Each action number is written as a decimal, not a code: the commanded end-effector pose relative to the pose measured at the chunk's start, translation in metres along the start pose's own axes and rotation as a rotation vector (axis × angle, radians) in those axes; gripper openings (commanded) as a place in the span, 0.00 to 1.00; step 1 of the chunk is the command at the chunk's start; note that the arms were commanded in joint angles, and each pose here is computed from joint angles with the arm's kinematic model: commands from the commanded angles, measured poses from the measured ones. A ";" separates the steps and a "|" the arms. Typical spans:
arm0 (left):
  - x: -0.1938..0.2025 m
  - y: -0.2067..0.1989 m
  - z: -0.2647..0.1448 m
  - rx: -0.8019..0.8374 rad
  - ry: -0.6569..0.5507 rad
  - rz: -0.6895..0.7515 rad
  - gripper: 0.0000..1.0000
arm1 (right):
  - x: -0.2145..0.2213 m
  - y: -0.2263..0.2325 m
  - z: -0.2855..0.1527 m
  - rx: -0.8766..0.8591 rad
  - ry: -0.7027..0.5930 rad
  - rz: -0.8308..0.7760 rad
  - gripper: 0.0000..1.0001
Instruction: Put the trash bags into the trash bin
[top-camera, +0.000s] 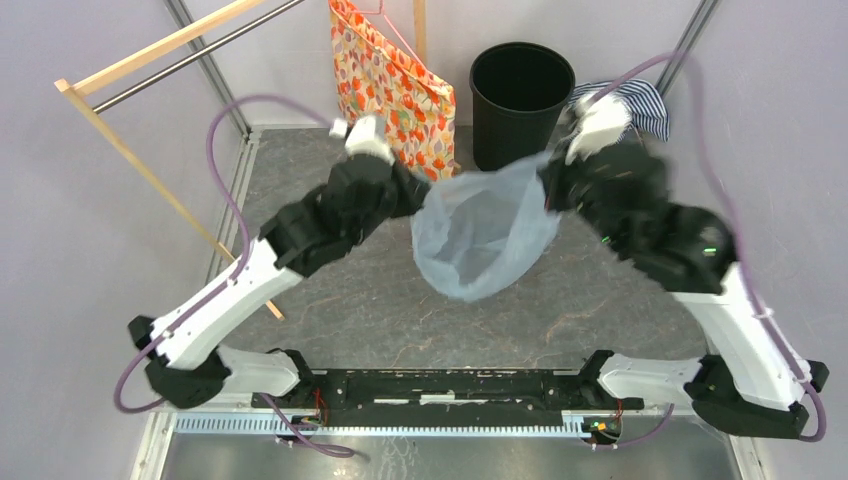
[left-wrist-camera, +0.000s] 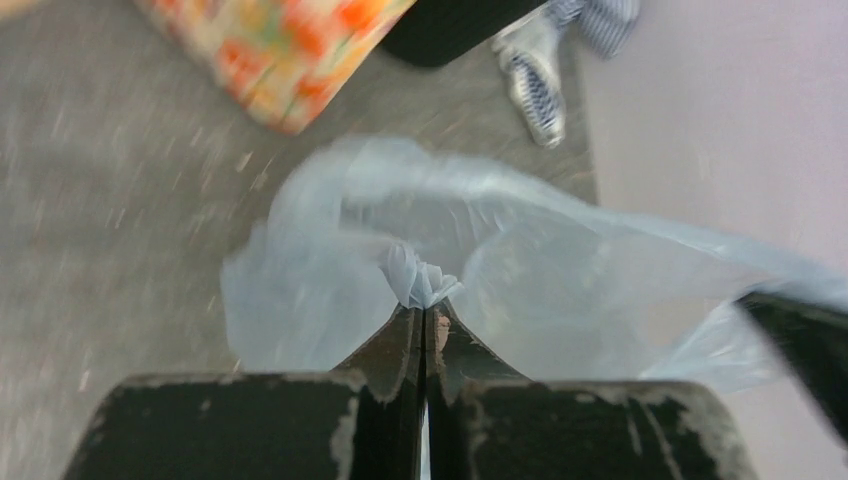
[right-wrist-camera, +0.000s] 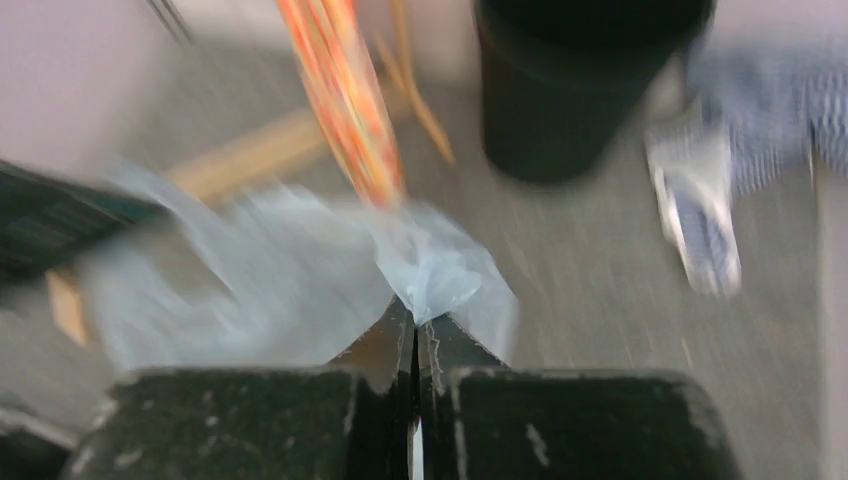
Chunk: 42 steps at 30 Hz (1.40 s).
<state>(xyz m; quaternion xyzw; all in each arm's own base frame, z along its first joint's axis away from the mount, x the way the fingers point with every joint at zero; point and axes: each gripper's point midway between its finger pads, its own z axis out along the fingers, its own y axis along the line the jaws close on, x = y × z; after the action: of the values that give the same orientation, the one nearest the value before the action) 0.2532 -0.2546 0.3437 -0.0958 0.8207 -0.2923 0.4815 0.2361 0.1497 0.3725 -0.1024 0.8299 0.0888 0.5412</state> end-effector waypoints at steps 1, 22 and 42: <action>-0.102 -0.106 -0.046 0.302 -0.178 0.225 0.02 | -0.192 -0.026 -0.124 -0.092 -0.588 0.135 0.00; 0.118 0.025 -0.039 0.096 0.312 0.317 0.02 | 0.066 0.013 -0.022 -0.243 -0.098 0.098 0.00; 0.216 0.089 -0.015 -0.066 0.498 0.372 0.02 | 0.264 0.022 0.035 -0.278 0.205 0.136 0.00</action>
<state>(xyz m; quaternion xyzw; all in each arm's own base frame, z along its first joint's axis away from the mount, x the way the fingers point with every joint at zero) 0.1959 -0.3107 0.2844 0.1100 0.8356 -0.2750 0.4626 0.2012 0.1768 0.2385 -0.1380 0.7884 0.2299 0.5537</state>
